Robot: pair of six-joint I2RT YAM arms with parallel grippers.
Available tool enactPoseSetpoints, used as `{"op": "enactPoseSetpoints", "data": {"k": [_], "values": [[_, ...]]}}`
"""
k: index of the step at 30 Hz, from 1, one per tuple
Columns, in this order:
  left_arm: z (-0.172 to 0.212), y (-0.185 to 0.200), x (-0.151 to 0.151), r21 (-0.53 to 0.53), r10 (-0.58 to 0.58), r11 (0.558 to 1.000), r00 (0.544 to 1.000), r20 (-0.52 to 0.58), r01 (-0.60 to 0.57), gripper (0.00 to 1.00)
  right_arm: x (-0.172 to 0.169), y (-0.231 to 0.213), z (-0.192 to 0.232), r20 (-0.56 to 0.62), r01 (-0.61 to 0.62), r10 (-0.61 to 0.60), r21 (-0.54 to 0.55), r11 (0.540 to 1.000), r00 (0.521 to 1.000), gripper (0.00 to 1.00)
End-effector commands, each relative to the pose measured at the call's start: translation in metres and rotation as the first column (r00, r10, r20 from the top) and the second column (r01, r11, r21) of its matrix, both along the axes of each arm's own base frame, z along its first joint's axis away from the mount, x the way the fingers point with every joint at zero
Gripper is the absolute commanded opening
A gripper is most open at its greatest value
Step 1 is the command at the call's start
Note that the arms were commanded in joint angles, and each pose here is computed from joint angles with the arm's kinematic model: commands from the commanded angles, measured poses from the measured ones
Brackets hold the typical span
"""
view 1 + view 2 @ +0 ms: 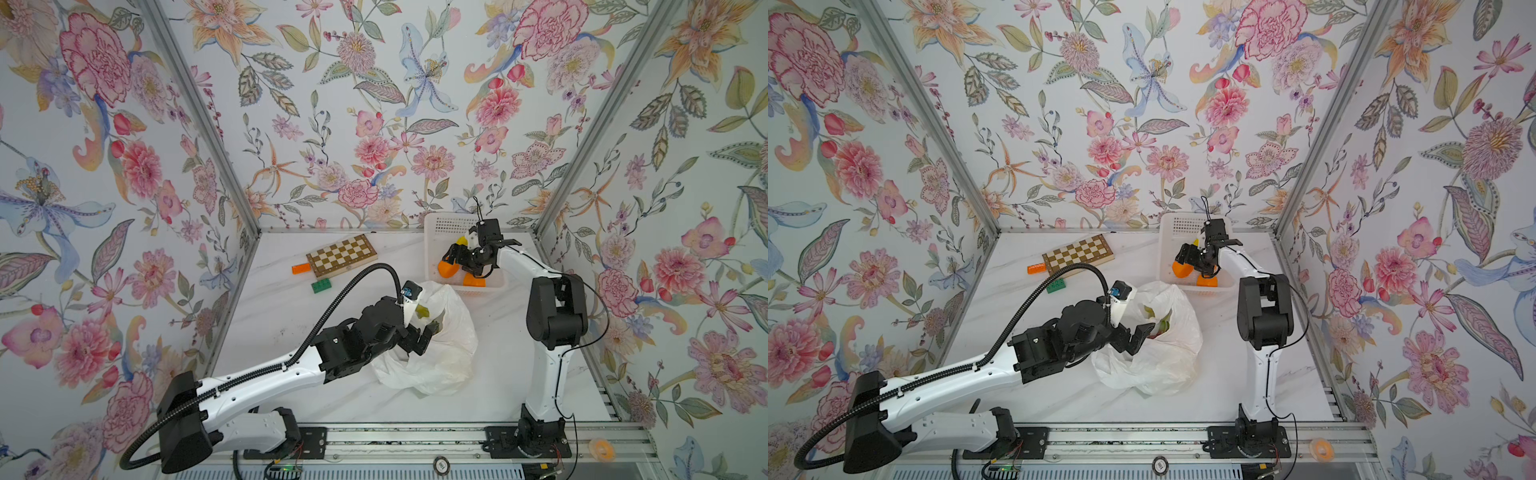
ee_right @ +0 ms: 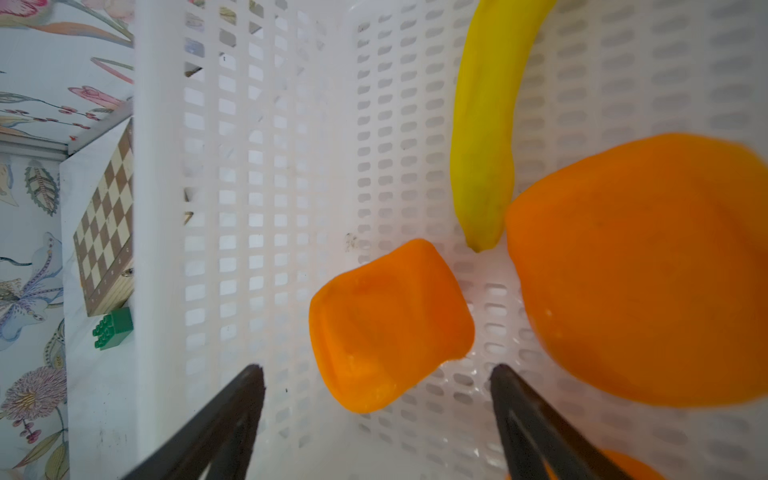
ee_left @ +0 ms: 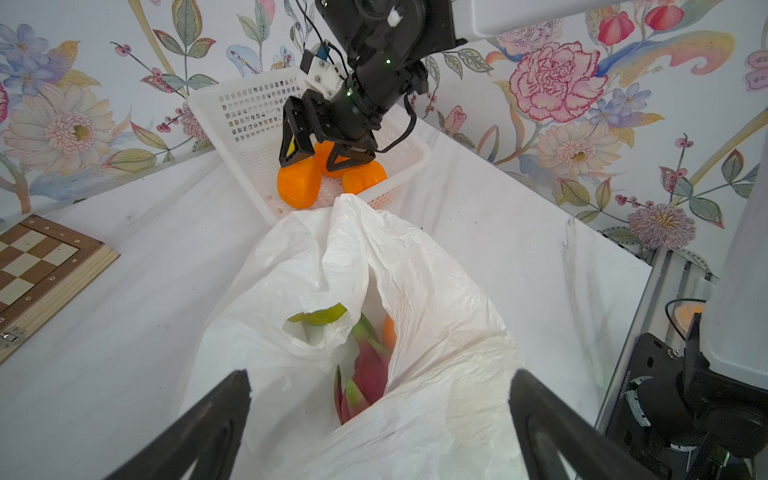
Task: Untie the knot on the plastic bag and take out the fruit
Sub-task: 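Carry the orange with the right gripper into the white basket and release, then move the right gripper back to the bag while the left reaches inside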
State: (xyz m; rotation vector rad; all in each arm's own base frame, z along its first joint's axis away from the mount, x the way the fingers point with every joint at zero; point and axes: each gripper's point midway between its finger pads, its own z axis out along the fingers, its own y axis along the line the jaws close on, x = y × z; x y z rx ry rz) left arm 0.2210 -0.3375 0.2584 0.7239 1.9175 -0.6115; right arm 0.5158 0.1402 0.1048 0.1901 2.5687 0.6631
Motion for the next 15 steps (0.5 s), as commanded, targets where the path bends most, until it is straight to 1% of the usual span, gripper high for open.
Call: {"op": "enactPoseSetpoints", "data": {"k": [1, 4, 9, 13, 15], "values": [[-0.003, 0.0, -0.003, -0.008, 0.006, 1.0, 1.0, -0.022, -0.006, 0.99, -0.017, -0.009, 0.055, 0.085, 0.008, -0.009, 0.004, 1.0, 0.996, 0.88], [-0.011, 0.001, -0.005, -0.02, 0.004, 1.0, 1.0, -0.031, -0.004, 0.98, -0.04, -0.013, 0.079, 0.115, 0.018, -0.02, 0.02, 1.0, 0.993, 0.9], [-0.029, 0.007, -0.007, -0.039, 0.031, 0.999, 0.997, -0.075, -0.034, 0.9, -0.1, -0.014, 0.118, 0.174, 0.02, -0.032, 0.069, 0.997, 0.984, 0.94], [-0.039, 0.016, -0.009, -0.077, 0.076, 0.993, 0.988, -0.132, -0.087, 0.82, -0.148, -0.011, 0.139, 0.227, 0.001, -0.026, 0.111, 0.994, 0.974, 0.96], [-0.044, 0.022, -0.008, -0.088, 0.115, 0.988, 0.981, -0.157, -0.129, 0.8, -0.172, -0.006, 0.147, 0.25, -0.016, -0.018, 0.133, 0.991, 0.968, 0.97]]}}
